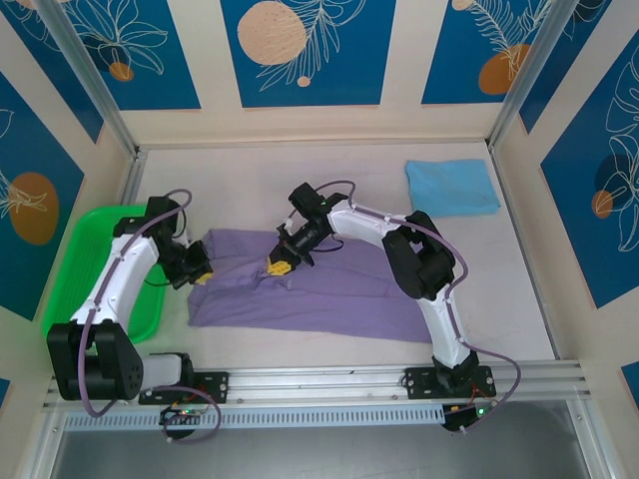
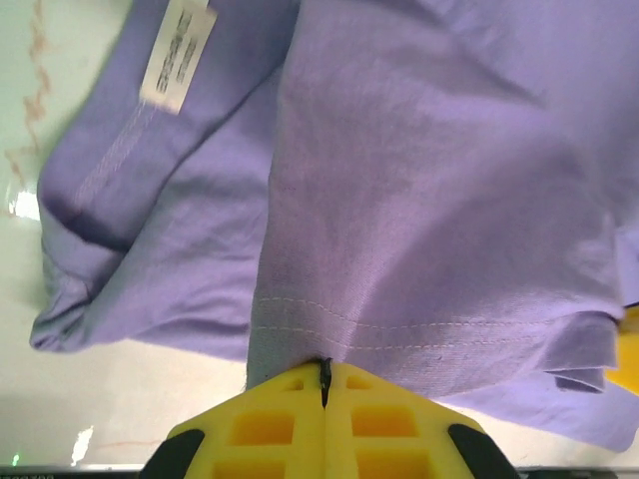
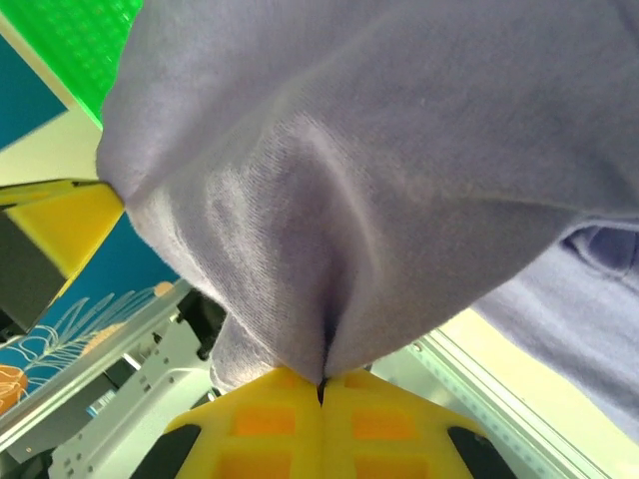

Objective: Fold and stack the t-shirts

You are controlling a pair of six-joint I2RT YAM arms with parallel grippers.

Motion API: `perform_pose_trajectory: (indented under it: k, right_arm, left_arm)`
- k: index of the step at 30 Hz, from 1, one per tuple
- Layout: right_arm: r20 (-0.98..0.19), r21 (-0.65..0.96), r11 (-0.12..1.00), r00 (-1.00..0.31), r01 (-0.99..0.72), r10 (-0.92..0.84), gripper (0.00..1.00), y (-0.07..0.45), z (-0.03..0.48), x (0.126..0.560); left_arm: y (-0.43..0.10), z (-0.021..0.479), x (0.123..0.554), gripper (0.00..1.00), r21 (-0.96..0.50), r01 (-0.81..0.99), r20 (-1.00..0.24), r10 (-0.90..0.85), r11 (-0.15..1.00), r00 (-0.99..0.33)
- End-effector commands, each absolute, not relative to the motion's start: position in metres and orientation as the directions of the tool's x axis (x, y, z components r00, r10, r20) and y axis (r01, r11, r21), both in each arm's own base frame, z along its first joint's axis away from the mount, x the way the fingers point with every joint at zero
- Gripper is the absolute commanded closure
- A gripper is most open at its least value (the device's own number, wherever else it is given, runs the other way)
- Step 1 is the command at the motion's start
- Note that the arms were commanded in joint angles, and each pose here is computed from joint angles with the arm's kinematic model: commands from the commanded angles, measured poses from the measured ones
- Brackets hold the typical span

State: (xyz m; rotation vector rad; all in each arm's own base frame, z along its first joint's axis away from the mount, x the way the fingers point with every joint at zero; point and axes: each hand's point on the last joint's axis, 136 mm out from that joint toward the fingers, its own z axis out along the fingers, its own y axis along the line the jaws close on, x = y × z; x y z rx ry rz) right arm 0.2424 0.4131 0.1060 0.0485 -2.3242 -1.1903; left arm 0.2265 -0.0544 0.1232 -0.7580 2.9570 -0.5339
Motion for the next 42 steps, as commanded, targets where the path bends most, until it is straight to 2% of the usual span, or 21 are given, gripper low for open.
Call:
perform_pose_trajectory:
  k: [1,4,8,9,10,13,14,15,18,20,22,26,28,32,36,38,42]
  right_arm:
    - [0.478,0.753,0.628,-0.820,0.197,-0.314,1.00,0.404,0.112,0.213]
    - [0.497,0.724,0.660,-0.814,0.199,-0.301,1.00,0.395,0.099,0.205]
    - [0.514,0.693,0.694,-0.809,0.195,-0.286,1.00,0.387,0.085,0.200]
    - [0.514,0.682,0.706,-0.812,0.190,-0.278,1.00,0.384,0.081,0.200]
    - [0.517,0.671,0.717,-0.812,0.188,-0.271,0.97,0.382,0.077,0.199]
    - [0.508,0.645,0.743,-0.827,0.178,-0.242,0.78,0.373,0.075,0.201]
    - [0.500,0.641,0.747,-0.835,0.179,-0.229,0.70,0.369,0.075,0.203]
    - [0.489,0.642,0.744,-0.846,0.185,-0.211,0.64,0.365,0.077,0.207]
    - [0.430,0.668,0.720,-0.887,0.186,-0.169,0.55,0.352,0.090,0.222]
    - [0.372,0.686,0.706,-0.918,0.175,-0.134,0.54,0.339,0.102,0.234]
    - [0.317,0.695,0.696,-0.946,0.180,-0.072,0.53,0.320,0.111,0.248]
    - [0.264,0.638,0.697,-0.943,0.327,0.201,0.54,0.249,0.109,0.286]
    - [0.240,0.586,0.690,-0.904,0.425,0.353,0.55,0.202,0.101,0.301]
    - [0.194,0.512,0.664,-0.827,0.545,0.528,0.60,0.135,0.084,0.318]
    - [0.139,0.478,0.653,-0.784,0.588,0.605,0.61,0.098,0.072,0.330]
    - [0.129,0.449,0.649,-0.764,0.614,0.633,0.61,0.086,0.062,0.332]
    - [0.143,0.396,0.607,-0.700,0.689,0.700,0.61,0.060,0.040,0.330]
  left_arm:
    - [-0.063,0.111,0.204,1.00,-0.347,-0.460,0.107,-0.452,0.818,-0.885]
    - [-0.068,0.100,0.194,1.00,-0.358,-0.474,0.138,-0.456,0.804,-0.879]
    - [-0.070,0.086,0.185,0.92,-0.342,-0.480,0.160,-0.453,0.808,-0.877]
    - [-0.068,0.082,0.183,0.85,-0.331,-0.480,0.163,-0.452,0.813,-0.877]
    - [-0.065,0.081,0.182,0.76,-0.308,-0.482,0.160,-0.455,0.820,-0.876]
    - [-0.051,0.088,0.189,0.74,-0.250,-0.473,0.098,-0.464,0.845,-0.880]
    - [-0.045,0.094,0.193,0.66,-0.230,-0.474,0.065,-0.472,0.850,-0.879]
    - [-0.039,0.101,0.199,0.62,-0.212,-0.473,0.021,-0.480,0.855,-0.877]
    - [-0.032,0.120,0.224,0.54,-0.222,-0.464,-0.085,-0.492,0.857,-0.867]
    - [-0.034,0.124,0.243,0.53,-0.243,-0.458,-0.112,-0.494,0.855,-0.862]
    - [-0.038,0.120,0.264,0.47,-0.242,-0.451,-0.114,-0.486,0.859,-0.866]
    - [-0.044,0.110,0.309,0.36,-0.226,-0.422,-0.128,-0.457,0.878,-0.880]
    - [-0.044,0.100,0.333,0.36,-0.207,-0.413,-0.126,-0.443,0.887,-0.888]
    - [-0.055,0.075,0.370,0.40,-0.216,-0.392,-0.071,-0.415,0.894,-0.907]
    - [-0.064,0.055,0.396,0.48,-0.205,-0.376,-0.061,-0.395,0.904,-0.917]
    - [-0.061,0.048,0.405,0.49,-0.165,-0.364,-0.069,-0.379,0.917,-0.923]
    - [-0.043,0.033,0.412,0.60,-0.041,-0.339,-0.082,-0.341,0.940,-0.936]
